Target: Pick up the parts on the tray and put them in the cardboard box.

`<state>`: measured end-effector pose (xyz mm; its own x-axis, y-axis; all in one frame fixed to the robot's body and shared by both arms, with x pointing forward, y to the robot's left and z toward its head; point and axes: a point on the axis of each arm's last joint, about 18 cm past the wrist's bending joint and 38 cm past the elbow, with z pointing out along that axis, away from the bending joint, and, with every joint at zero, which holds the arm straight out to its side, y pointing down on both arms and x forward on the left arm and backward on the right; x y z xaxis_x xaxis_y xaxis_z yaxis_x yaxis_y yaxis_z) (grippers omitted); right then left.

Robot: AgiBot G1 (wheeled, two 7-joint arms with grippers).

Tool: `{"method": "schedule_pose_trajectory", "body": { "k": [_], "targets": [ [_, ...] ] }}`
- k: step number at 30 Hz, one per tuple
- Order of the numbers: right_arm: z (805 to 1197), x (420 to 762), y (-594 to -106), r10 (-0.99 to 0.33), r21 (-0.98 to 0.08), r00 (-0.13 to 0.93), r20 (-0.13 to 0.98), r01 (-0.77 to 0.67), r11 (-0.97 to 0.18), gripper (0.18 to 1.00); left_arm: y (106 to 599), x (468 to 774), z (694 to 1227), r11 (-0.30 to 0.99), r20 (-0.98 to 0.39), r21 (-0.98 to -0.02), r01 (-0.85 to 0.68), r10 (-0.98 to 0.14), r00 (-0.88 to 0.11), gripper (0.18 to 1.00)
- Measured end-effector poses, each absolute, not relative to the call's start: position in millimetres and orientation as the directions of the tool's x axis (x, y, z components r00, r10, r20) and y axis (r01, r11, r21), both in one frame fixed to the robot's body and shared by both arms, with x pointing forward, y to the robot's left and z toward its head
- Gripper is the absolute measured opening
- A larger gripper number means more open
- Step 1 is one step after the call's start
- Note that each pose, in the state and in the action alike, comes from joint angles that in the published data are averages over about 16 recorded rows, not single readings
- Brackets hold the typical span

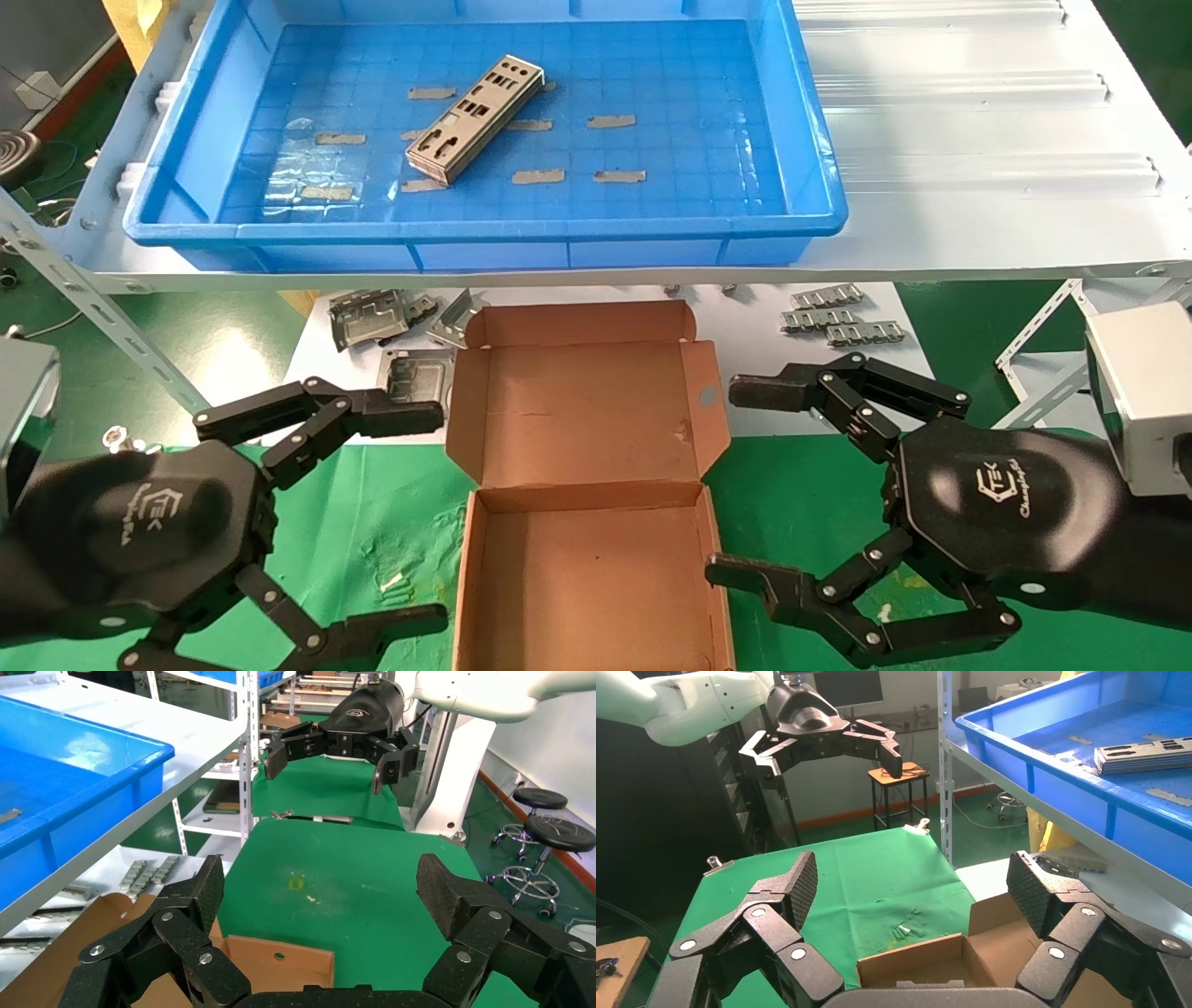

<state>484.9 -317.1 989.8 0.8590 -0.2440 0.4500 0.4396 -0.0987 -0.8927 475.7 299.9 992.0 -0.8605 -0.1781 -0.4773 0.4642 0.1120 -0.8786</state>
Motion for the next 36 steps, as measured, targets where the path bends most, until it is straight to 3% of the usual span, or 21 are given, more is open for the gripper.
{"method": "schedule_pose_trajectory", "body": {
  "k": [36],
  "targets": [
    [989.8,484.9,-317.1,-0.244,-0.893,0.859,0.45,0.44,-0.099,1.0,299.9,475.7,992.0,0.112,-0.477,-0.879,0.464,-0.178,-0.86,1.001]
  ]
}}
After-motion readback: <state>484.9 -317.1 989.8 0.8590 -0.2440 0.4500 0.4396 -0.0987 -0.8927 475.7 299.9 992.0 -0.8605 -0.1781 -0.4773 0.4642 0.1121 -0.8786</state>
